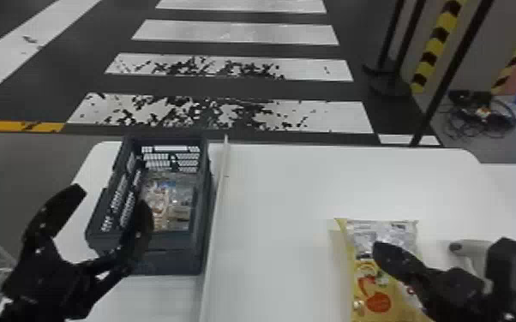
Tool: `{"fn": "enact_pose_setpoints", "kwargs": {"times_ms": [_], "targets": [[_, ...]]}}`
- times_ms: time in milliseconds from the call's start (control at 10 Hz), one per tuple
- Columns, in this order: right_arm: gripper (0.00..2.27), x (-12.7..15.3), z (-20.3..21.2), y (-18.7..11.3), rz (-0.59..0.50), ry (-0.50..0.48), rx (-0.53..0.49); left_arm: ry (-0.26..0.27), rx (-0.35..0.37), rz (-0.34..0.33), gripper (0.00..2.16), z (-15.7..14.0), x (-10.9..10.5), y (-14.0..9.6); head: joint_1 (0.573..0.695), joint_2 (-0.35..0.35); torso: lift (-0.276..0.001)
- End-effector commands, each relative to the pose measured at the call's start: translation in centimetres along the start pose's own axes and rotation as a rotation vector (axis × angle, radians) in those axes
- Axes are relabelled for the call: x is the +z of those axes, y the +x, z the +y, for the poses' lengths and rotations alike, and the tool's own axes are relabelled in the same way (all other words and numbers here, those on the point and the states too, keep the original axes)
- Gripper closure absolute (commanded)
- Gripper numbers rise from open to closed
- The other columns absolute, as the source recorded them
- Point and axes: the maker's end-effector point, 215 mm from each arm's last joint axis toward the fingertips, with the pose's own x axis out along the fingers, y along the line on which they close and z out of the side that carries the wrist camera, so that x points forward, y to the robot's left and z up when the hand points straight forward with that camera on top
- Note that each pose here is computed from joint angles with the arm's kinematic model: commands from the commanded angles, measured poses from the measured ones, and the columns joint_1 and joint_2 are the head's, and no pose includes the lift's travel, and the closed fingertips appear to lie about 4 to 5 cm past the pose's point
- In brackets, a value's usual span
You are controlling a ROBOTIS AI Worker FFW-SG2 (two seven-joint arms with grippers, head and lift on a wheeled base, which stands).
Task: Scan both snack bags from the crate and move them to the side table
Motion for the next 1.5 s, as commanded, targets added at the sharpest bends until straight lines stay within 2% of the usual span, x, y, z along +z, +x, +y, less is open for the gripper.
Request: {"fn": "enact_pose_setpoints", "kwargs": {"times_ms": [0,100,200,300,400,600,700,1000,1400], "targets": [[2.12,2.7,-3.5,-0.9,-0.035,0.025,-0.083,0.001,-0.003,-0.005,0.07,-0.1,0.3,0.0,0.695,-0.006,-0.095],[1.36,3.1,-7.2,-2.0,-0.025,0.076,-0.156,0.003,-0.003,-0.003,0.07,-0.1,0.2,0.0,0.695,-0.026,-0.095],[0.09,3.8,-10.5,-3.7,-0.042,0.076,-0.226,0.002,-0.002,0.001,0.07,0.0,0.0,-0.1,0.695,-0.070,-0.095],[0.00,4.2,-13.5,-5.4,-0.047,0.074,-0.301,0.004,-0.003,0.005,0.07,0.1,-0.2,-0.1,0.695,-0.117,-0.095],[0.00,3.5,-16.5,-7.1,-0.035,0.078,-0.382,0.010,0.004,-0.003,0.07,0.6,-0.4,0.0,0.695,-0.164,-0.095],[0.03,0.5,-20.5,-9.5,0.022,0.101,-0.467,0.009,0.015,0.009,0.07,1.5,-1.3,0.2,0.695,-0.246,-0.095],[0.05,-1.4,-21.3,-10.3,0.076,0.133,-0.486,0.005,0.018,0.017,0.07,1.9,-2.0,0.3,0.695,-0.264,-0.095],[0.04,-6.0,-21.0,-10.3,0.144,0.182,-0.463,0.001,0.028,0.012,0.07,2.9,-2.5,0.6,0.695,-0.308,-0.095],[0.05,-8.4,-20.5,-8.4,0.160,0.199,-0.427,0.001,0.032,0.016,0.07,3.3,-2.9,0.6,0.695,-0.289,-0.095]]}}
